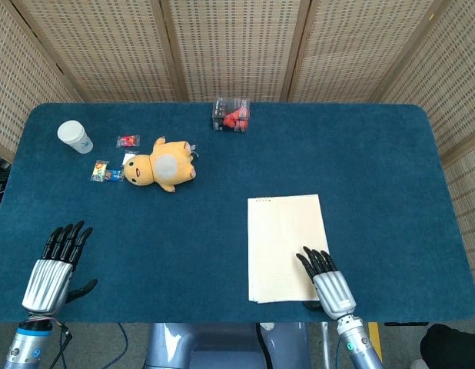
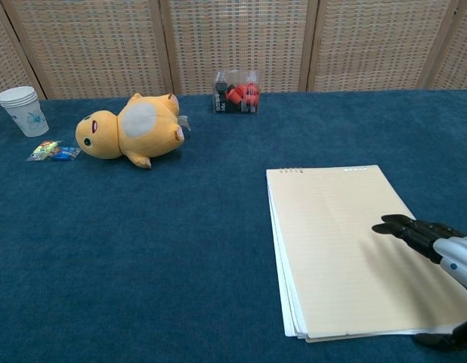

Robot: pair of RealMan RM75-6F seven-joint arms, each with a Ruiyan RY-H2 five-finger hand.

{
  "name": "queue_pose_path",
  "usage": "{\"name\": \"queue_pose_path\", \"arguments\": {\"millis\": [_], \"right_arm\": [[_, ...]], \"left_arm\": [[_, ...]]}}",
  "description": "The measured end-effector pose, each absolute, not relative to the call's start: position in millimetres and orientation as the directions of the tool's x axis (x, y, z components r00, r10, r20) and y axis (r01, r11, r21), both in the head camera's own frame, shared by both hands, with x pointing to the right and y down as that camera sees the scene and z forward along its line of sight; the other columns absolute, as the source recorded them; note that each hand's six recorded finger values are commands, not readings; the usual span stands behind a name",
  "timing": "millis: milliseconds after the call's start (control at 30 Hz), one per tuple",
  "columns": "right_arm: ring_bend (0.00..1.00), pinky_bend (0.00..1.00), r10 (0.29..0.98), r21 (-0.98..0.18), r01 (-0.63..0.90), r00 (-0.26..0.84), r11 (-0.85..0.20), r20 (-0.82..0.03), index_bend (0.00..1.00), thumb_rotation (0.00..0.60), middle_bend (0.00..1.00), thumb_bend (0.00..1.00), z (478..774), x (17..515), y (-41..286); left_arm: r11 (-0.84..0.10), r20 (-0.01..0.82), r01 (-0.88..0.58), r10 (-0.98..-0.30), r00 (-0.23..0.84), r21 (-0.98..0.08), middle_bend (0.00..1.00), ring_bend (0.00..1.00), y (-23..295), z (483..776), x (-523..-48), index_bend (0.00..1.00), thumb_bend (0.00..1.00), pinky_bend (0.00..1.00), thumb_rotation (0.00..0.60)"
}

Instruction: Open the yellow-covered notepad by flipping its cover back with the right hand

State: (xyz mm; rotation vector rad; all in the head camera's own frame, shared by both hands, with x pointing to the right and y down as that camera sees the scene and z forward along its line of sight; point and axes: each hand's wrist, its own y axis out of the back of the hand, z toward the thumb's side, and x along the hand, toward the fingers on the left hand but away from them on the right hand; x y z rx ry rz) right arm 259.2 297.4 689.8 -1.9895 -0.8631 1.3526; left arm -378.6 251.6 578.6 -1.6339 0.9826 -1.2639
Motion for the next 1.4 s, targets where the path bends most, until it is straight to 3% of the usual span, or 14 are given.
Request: {"name": "queue_pose_path", "arguments": {"millis": [133,300,567,967,1400], "right_arm": [[0.0,0.0,0.778,-0.761,0.188,0.272,-0.62,-0.567,0.06,0.6,0.0,0.16,694,258,296],[0.0,0.0,0.789,-0.772,0.191,0.262,-0.606,-0.555,0.07,0.6,0.0,0.31,697,259,292],[0.0,0.0,0.804,-0.78,0.213,0.249,-0.589,-0.54,0.07,0.6,0.0,0.42,701,261,287],[0.0,0.0,0.819,-0.784,0.244,0.24,-0.57,-0.521,0.07,0.6,0.0,0.43,705,264,282],[0.0,0.0,0.839,-0.787,0.294,0.24,-0.543,-0.489,0.07,0.6,0.0,0.52,707,262,275]], "left_arm": [[-0.353,0.332,-0.092,-0.924,0.189,-0.931,0.0,0.0,252,579,-378,0.0,0.06,0.04,0.6],[-0.352,0.327,-0.11,-0.925,0.193,-0.93,0.0,0.0,252,578,-377,0.0,0.06,0.04,0.6],[-0.347,0.319,-0.118,-0.926,0.201,-0.931,0.0,0.0,252,578,-376,0.0,0.06,0.04,0.6],[-0.355,0.327,-0.113,-0.922,0.207,-0.928,0.0,0.0,254,581,-374,0.0,0.06,0.05,0.6],[-0.358,0.331,-0.112,-0.92,0.21,-0.927,0.0,0.0,254,583,-373,0.0,0.06,0.05,0.6]]}}
